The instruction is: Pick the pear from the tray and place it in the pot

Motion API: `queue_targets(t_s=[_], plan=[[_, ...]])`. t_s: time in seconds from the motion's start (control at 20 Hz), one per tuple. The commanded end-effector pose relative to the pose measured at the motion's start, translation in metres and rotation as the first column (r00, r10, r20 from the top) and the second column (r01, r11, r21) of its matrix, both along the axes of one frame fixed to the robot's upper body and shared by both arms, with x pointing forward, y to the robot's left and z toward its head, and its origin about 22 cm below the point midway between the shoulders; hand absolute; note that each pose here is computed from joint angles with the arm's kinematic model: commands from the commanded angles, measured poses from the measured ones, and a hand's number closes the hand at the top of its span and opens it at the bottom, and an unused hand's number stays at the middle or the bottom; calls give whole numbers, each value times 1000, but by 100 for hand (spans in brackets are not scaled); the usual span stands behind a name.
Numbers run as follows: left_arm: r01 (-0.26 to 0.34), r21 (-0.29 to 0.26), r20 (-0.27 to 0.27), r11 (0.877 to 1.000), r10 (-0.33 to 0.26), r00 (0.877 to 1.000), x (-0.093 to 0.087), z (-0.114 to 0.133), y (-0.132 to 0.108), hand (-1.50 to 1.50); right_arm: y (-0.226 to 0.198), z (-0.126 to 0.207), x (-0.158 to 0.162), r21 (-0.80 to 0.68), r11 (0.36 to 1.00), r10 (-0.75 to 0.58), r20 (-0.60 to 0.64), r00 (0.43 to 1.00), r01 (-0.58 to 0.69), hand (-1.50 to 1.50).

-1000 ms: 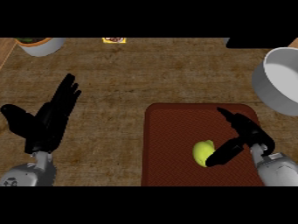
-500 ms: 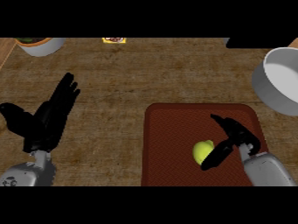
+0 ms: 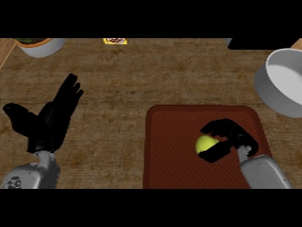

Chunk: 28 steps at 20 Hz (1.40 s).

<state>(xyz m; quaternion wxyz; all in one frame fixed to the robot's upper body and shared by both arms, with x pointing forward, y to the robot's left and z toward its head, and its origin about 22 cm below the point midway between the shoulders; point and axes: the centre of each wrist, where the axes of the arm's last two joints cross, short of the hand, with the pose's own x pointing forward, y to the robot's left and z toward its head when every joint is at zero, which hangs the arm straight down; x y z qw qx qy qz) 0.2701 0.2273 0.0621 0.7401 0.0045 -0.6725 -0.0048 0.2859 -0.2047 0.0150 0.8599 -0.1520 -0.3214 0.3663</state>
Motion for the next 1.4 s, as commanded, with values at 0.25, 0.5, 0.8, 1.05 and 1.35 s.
queue_targets(t_s=[0.25, 0.5, 0.8, 1.05, 1.35], plan=[[5, 25, 8, 1000, -6, 1000, -3, -3, -3, 0, 13, -5, 10, 7, 1000, 10, 60, 998, -11, 150], [-18, 13, -8, 1000, 18, 1000, -17, -2, 9, 0, -76, 17, -17, -153, 988, -10, 159, 987, 34, 150], [-68, 5, -6, 998, 68, 998, -19, -2, 21, 0, -223, 61, -69, -478, 870, 44, 317, 947, 120, 150], [-58, 11, 5, 998, 58, 998, -20, 3, 14, 0, -292, 95, -102, -533, 776, 13, 547, 837, 336, 150], [-43, 11, -8, 999, 43, 999, -16, -2, 8, 0, -316, 145, -142, -438, 821, 68, 711, 699, 366, 150]])
